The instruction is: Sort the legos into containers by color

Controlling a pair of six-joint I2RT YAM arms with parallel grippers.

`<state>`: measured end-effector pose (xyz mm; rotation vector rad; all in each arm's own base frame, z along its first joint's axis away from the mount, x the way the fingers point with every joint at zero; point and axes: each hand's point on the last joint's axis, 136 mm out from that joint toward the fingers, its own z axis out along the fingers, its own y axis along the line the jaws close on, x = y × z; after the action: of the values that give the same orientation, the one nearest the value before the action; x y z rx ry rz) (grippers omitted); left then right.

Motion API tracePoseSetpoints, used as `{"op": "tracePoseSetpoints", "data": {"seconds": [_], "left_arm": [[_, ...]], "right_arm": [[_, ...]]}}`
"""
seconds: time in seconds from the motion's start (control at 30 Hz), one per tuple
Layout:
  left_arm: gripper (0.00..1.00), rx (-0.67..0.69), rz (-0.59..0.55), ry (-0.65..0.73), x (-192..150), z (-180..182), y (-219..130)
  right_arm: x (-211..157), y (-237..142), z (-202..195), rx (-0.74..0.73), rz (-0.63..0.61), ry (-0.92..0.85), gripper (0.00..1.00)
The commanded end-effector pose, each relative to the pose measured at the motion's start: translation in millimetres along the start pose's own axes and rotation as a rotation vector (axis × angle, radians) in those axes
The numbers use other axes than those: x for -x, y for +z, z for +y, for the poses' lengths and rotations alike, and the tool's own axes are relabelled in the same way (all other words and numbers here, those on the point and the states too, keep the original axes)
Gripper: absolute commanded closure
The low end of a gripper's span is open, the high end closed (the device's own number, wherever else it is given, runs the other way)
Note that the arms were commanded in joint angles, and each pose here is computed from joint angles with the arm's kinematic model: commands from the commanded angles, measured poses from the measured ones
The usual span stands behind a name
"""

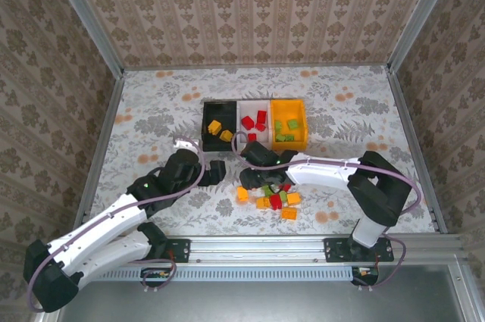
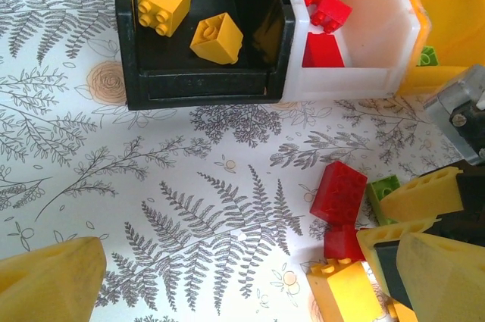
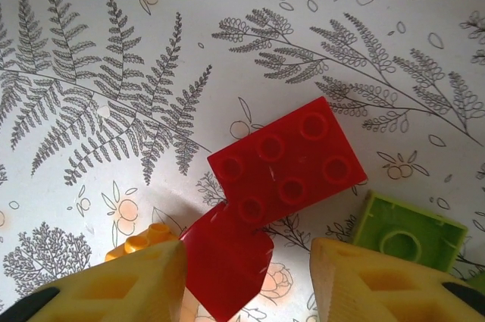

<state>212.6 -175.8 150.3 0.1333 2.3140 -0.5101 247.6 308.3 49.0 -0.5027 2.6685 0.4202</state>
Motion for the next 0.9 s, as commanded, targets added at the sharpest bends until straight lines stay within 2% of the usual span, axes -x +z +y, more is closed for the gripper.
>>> {"op": "tracePoseSetpoints", "data": {"seconds": [0.0,0.2,0.33,0.57,0.67,0.87], "left_arm": [[0.00,0.034,0.007,-0.025,-5.0,10.2,0.6],[0.00,0.036,0.002,-0.034,-3.0,12.4,-0.1],[0.00,0.037,0.002,-0.041,-2.0,13.3,-0.5],[0.00,0.027,-0.007,-0.048,0.9,12.4,-2.4],[0.00,0.024,-0.010,-0.054,0.8,12.6,-2.0],[0.00,0.018,-0.012,-0.062,0.0,13.4,-3.5]], "right_arm": [[-5.7,3.9,7.1,0.003,0.038,-0.034,0.50],[-15.1,15.2,8.2,-0.006,0.076,-0.046,0.50],[-16.0,18.0,7.6,-0.014,0.081,-0.042,0.53],[12.7,-8.8,5.9,-0.033,-0.059,0.028,0.43],[29.0,-21.3,2.5,-0.060,-0.122,0.053,0.35],[38.7,-3.9,-20.0,-0.166,-0.087,0.103,0.32]]}}
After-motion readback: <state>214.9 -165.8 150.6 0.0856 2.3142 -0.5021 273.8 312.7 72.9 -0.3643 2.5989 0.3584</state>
